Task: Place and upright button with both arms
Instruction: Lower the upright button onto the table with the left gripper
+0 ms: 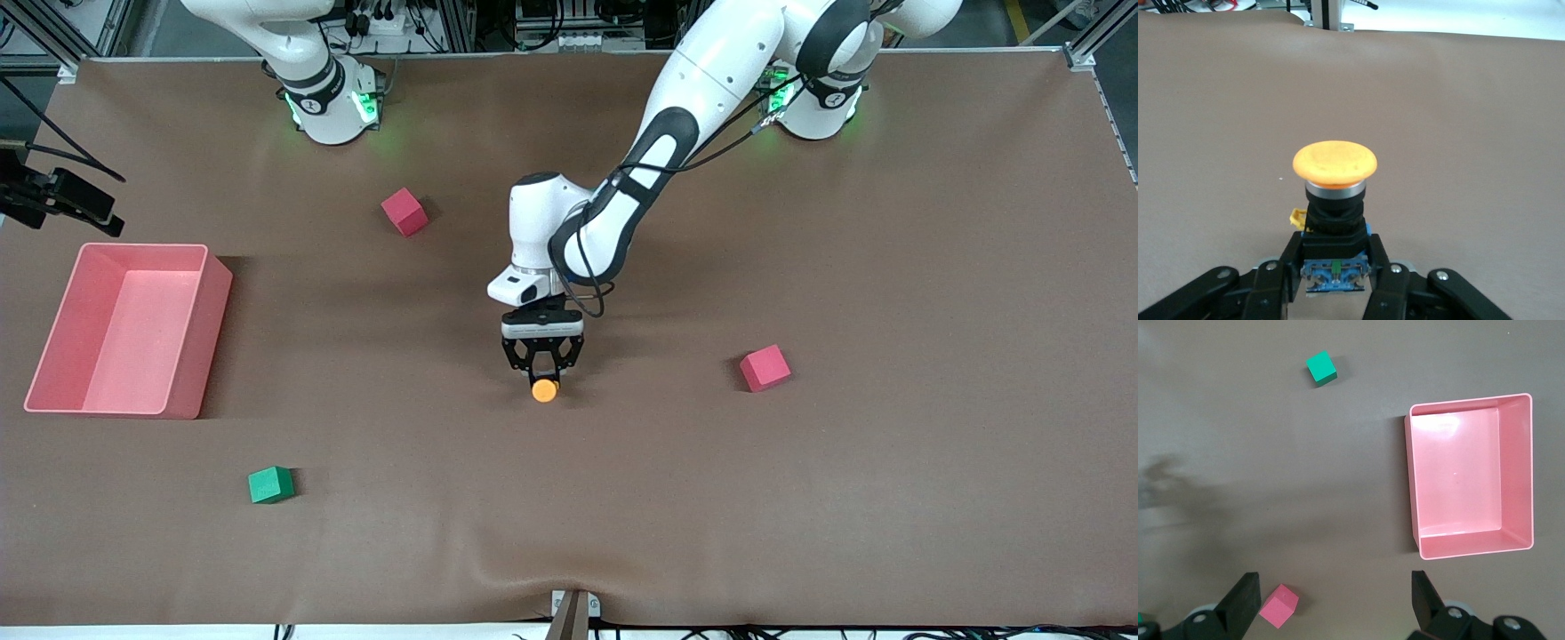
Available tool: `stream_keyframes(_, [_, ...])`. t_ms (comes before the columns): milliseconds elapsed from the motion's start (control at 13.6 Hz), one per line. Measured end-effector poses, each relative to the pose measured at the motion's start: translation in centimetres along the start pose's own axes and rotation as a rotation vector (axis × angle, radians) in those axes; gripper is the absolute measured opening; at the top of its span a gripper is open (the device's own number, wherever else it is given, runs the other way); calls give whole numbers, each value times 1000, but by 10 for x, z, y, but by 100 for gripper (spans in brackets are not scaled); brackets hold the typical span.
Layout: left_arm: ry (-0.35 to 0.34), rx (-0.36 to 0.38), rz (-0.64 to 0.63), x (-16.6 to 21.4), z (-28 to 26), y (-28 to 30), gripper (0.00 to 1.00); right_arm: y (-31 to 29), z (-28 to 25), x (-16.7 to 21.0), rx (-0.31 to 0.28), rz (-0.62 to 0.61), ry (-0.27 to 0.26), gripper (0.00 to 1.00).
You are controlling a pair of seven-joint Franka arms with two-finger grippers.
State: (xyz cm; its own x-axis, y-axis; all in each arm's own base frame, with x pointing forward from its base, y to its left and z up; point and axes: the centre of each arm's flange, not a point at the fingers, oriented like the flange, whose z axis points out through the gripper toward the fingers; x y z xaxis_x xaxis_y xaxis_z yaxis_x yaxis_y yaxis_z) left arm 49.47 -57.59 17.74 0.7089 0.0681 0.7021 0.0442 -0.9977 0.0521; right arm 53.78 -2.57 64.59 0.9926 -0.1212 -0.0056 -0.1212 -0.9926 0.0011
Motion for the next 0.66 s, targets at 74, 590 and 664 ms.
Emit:
stream_keyframes(74, [20,2,7,-4,5,-3,42,0,0,0,0,0,0,100])
stream_keyframes(590, [252,43,36,-32,16,-16,42,0,0,0,0,0,-2,100])
stream_keyframes(664, [267,56,40,-39,20,-19,42,0,0,0,1,0,-2,100])
